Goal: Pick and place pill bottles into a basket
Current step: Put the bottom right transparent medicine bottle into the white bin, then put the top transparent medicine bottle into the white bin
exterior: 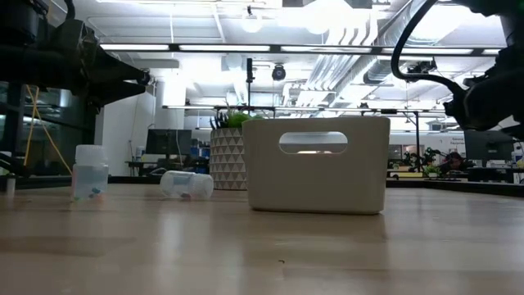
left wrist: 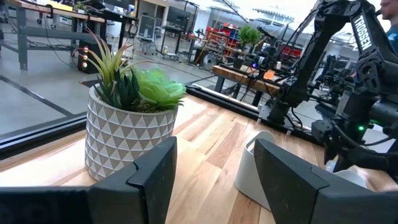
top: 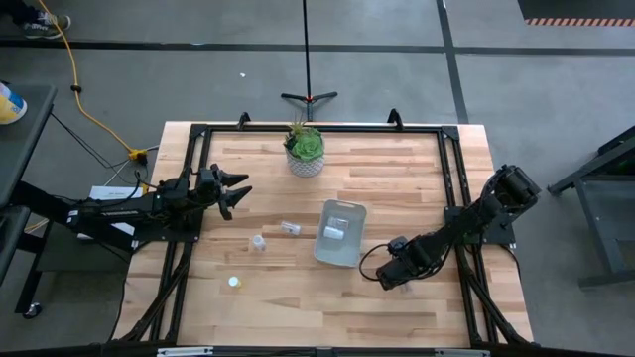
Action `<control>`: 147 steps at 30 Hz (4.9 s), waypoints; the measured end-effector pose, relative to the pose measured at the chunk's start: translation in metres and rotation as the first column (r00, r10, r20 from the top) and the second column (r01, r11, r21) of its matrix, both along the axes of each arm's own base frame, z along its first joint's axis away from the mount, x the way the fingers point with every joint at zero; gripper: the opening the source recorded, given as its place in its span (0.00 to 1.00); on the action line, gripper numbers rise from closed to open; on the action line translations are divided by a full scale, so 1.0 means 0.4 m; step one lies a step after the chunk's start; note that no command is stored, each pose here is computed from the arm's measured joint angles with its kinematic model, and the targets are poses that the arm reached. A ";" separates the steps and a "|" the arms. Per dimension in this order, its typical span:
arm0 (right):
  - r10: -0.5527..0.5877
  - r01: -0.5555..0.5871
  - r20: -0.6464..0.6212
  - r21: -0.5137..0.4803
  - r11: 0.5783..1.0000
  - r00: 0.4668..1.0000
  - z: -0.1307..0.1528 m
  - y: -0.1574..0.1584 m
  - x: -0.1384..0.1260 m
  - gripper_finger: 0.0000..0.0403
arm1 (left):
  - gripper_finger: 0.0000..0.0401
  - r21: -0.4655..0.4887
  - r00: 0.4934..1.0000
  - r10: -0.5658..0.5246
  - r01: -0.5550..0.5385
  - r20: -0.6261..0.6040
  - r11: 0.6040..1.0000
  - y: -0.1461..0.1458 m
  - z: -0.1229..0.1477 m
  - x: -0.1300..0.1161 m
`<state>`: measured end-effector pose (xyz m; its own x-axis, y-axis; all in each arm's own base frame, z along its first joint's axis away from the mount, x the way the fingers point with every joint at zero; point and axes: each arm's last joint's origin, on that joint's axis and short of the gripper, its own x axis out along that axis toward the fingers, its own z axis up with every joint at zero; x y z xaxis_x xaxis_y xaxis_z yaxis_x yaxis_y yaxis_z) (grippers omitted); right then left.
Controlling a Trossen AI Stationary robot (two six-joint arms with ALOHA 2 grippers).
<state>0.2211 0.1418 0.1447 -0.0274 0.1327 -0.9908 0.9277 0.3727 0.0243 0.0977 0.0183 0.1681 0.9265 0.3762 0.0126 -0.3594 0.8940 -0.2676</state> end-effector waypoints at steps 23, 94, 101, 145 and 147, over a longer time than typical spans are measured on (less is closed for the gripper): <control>-0.082 0.116 0.497 -0.038 0.993 0.864 0.143 -0.121 0.080 0.31 | 0.62 0.000 1.000 0.003 -0.003 0.001 1.000 0.000 0.000 0.000; 0.492 0.085 0.829 -0.529 0.845 0.265 0.322 -0.217 0.192 0.45 | 0.62 0.000 1.000 -0.002 0.002 0.001 1.000 0.000 0.000 0.000; 0.704 0.057 0.692 -0.718 0.693 0.157 0.423 -0.188 0.092 0.34 | 0.62 0.000 1.000 -0.001 0.001 0.001 1.000 0.000 0.000 0.000; 0.811 0.190 0.583 -0.792 0.580 -0.042 0.133 -0.390 -0.236 0.00 | 0.62 -0.006 0.983 0.182 -0.182 0.000 0.983 0.012 0.002 -0.007; 0.802 0.174 0.597 -0.789 0.590 -0.009 0.127 -0.382 -0.255 0.00 | 0.62 -0.006 0.983 0.182 -0.182 -0.001 0.983 0.012 0.002 -0.007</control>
<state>0.1190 -0.0110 0.1954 0.9990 -0.0395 0.0226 0.0324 0.9660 0.2567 0.0951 0.0230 0.1690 0.8427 0.5383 0.0095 -0.5158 0.8123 -0.2723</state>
